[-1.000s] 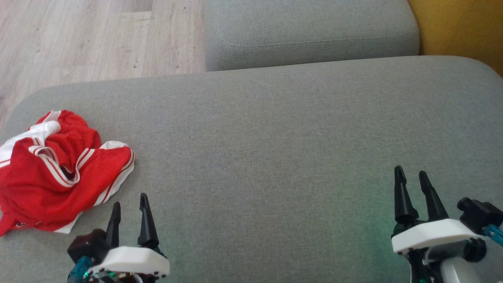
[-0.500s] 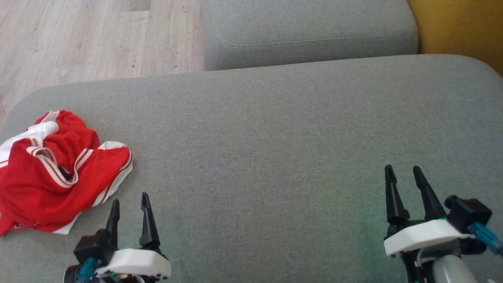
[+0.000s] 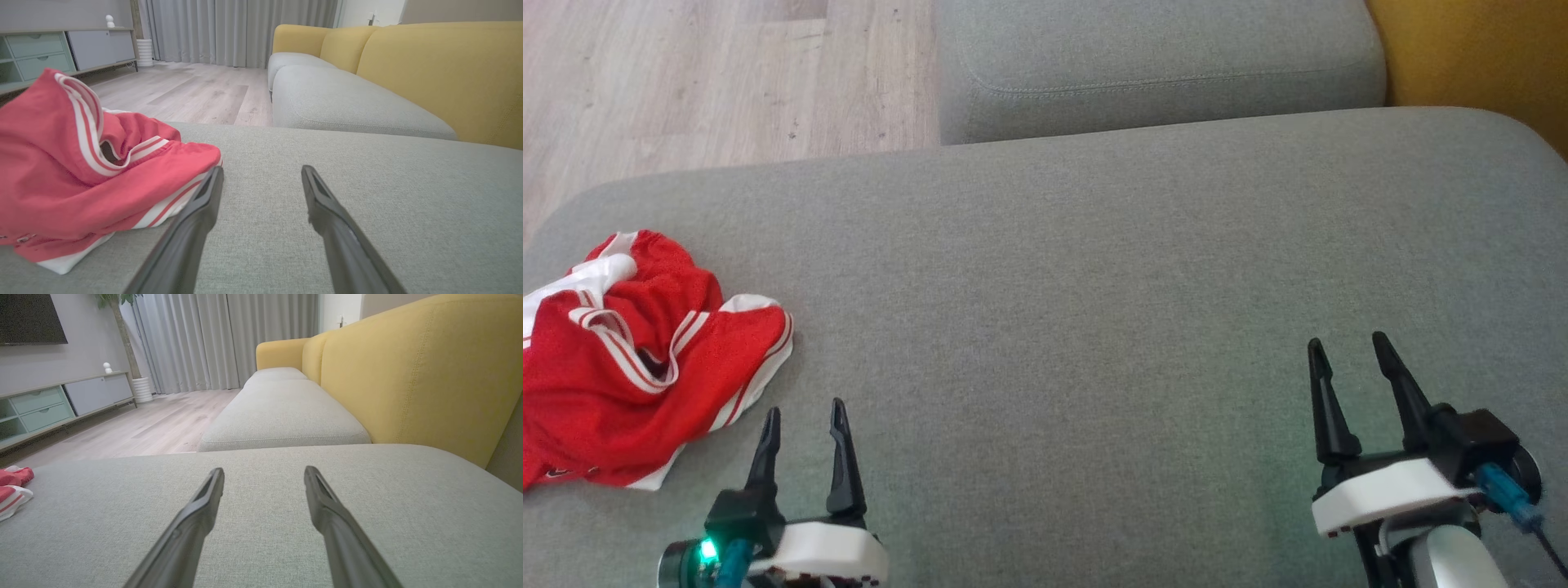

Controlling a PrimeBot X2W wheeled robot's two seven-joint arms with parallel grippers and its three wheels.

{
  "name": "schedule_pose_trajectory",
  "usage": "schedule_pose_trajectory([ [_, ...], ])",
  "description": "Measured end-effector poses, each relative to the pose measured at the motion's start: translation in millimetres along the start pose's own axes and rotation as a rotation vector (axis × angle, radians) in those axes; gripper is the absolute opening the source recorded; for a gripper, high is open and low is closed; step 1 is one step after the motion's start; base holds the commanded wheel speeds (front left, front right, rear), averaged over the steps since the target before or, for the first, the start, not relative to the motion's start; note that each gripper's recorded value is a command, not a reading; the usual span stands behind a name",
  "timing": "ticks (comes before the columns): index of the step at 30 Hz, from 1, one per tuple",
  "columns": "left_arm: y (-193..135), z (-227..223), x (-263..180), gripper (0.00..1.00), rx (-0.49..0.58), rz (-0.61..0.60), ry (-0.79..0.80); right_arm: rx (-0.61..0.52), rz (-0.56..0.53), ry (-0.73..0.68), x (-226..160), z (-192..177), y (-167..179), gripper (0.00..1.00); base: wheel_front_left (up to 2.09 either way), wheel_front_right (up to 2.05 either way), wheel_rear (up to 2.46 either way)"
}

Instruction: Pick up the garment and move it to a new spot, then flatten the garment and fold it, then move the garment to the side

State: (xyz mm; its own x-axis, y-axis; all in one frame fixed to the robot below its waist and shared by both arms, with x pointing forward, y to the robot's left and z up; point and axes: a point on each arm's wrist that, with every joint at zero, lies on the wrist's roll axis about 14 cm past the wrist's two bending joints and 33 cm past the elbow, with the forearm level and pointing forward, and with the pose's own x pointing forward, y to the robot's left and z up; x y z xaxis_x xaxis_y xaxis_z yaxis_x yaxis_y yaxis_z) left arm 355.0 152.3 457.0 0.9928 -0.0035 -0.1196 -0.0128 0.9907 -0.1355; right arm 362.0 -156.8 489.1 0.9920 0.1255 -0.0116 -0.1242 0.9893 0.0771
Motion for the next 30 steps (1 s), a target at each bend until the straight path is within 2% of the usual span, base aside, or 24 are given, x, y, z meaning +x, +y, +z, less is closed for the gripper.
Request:
schedule_pose_trajectory([
  [5,0.1,1.5,0.4,1.0,0.032,-0.001,-0.01,-0.041,0.008,-0.007,-0.9,1.6,1.2,1.0,0.0,0.0,0.0],
  [18,7.2,3.6,-1.5,1.0,0.027,0.031,-0.016,-0.027,0.017,-0.003,0.0,-1.3,4.4,1.0,0.0,0.0,0.0],
  [24,26.1,4.9,-11.3,1.0,0.025,0.088,-0.023,-0.014,0.077,0.001,12.4,-2.8,23.3,1.0,0.0,0.0,0.0],
  [30,64.6,5.1,-35.7,1.0,0.028,0.206,-0.028,-0.01,0.205,0.016,32.6,-8.4,64.6,1.0,0.0,0.0,0.0],
])
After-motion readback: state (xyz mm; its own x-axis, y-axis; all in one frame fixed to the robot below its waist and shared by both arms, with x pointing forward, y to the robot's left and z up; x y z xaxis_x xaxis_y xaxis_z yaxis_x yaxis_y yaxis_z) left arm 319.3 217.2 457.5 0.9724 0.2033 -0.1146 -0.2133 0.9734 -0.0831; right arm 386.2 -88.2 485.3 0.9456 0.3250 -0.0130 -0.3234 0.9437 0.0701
